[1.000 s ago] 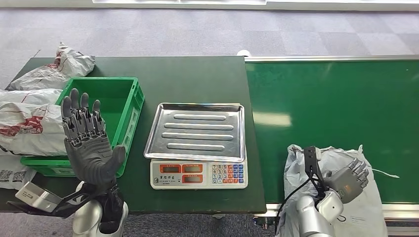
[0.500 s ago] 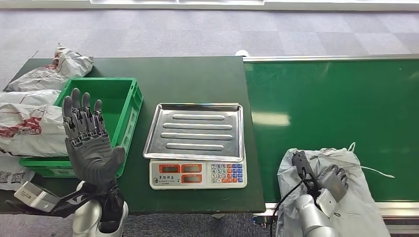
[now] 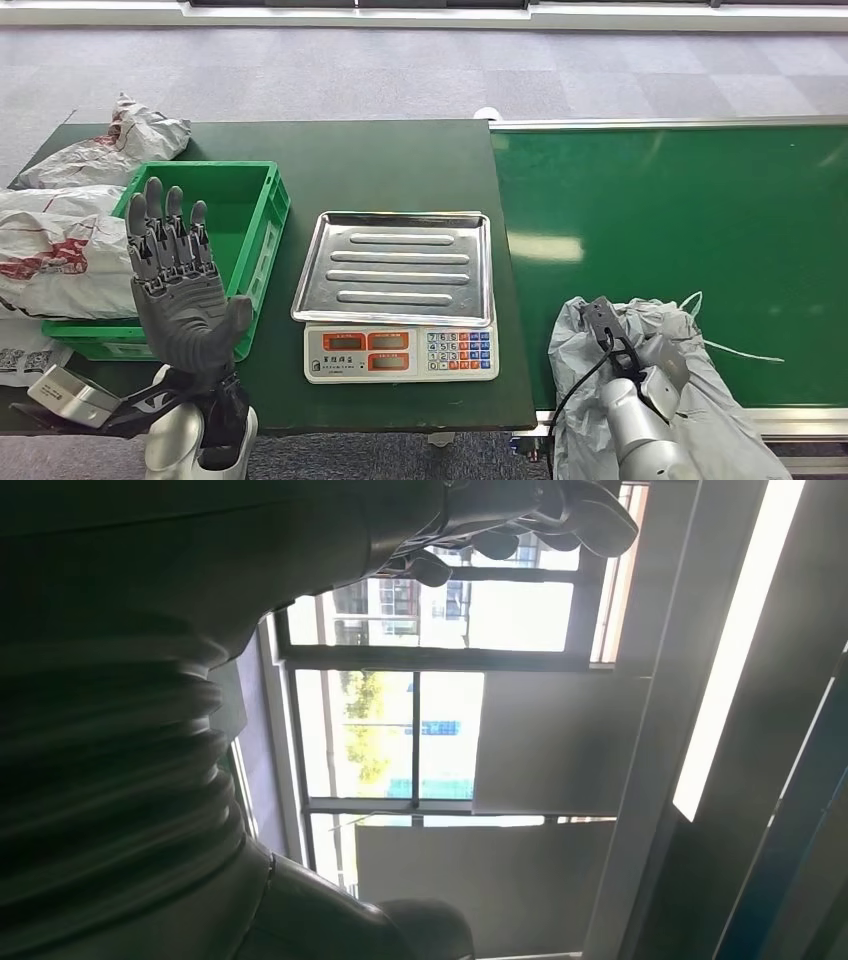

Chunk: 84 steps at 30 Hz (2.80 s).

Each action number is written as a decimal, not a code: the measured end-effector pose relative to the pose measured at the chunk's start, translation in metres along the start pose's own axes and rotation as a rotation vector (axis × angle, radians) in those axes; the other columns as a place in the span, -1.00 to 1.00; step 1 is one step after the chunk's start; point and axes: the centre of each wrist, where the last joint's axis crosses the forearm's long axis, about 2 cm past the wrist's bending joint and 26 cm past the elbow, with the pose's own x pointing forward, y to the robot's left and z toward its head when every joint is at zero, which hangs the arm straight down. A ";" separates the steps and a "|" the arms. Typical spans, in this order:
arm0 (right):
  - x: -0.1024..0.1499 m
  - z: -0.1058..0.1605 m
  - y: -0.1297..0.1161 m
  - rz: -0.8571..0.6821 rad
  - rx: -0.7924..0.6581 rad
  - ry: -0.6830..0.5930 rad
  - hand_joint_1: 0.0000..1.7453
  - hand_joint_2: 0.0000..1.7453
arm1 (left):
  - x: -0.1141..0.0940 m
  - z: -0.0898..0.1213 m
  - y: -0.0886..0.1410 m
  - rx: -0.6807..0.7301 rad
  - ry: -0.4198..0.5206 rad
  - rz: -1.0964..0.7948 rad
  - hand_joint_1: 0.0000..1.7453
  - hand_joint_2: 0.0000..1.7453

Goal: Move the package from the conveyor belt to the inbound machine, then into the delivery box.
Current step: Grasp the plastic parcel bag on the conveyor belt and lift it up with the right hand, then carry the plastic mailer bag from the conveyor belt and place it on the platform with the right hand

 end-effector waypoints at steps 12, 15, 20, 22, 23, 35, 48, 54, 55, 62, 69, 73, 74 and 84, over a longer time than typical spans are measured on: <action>0.004 -0.001 -0.001 0.008 -0.001 -0.019 1.00 1.00 | 0.002 0.000 0.002 0.006 -0.004 -0.005 -1.00 1.00; 0.004 0.000 -0.001 0.010 0.001 -0.022 1.00 1.00 | 0.002 0.000 0.002 0.006 -0.004 -0.005 -1.00 1.00; 0.005 0.000 -0.001 0.011 -0.001 -0.026 1.00 1.00 | 0.002 0.000 0.002 0.006 -0.004 -0.006 -1.00 1.00; 0.005 0.000 -0.001 0.011 -0.004 -0.029 1.00 1.00 | 0.002 0.000 0.002 0.006 -0.004 -0.006 -1.00 1.00; 0.006 0.000 -0.001 0.011 -0.005 -0.032 1.00 1.00 | 0.002 0.000 0.002 0.006 -0.004 -0.006 -1.00 1.00; 0.034 0.028 -0.015 -0.257 -0.126 -0.713 1.00 1.00 | 0.002 0.002 0.009 0.017 -0.051 -0.039 -1.00 1.00; 0.099 0.117 -0.091 -0.319 -0.662 -0.975 1.00 1.00 | 0.002 0.003 0.010 0.017 -0.034 -0.047 -1.00 1.00; 0.100 0.126 -0.090 -0.326 -0.712 -0.997 1.00 1.00 | 0.000 0.004 0.009 0.022 -0.024 -0.041 -1.00 1.00; 0.101 0.127 -0.090 -0.333 -0.720 -1.004 1.00 1.00 | -0.001 0.004 0.009 0.023 -0.023 -0.040 -1.00 1.00; 0.164 0.149 -0.077 -0.387 -0.555 -1.306 1.00 1.00 | -0.008 -0.005 0.003 0.015 -0.035 -0.005 -1.00 1.00; 0.235 0.181 -0.049 -0.372 -0.403 -1.476 1.00 1.00 | -0.017 -0.016 -0.009 -0.002 -0.047 0.034 -1.00 1.00; 0.244 0.186 -0.043 -0.343 -0.367 -1.502 1.00 1.00 | -0.019 -0.016 -0.011 -0.006 -0.041 0.039 -1.00 1.00; 0.246 0.187 -0.042 -0.335 -0.358 -1.510 1.00 1.00 | -0.020 -0.017 -0.011 -0.003 -0.041 0.039 -1.00 1.00; 0.294 0.218 -0.024 -0.315 -0.285 -1.566 1.00 1.00 | -0.023 -0.018 -0.015 0.025 -0.041 0.046 -1.00 1.00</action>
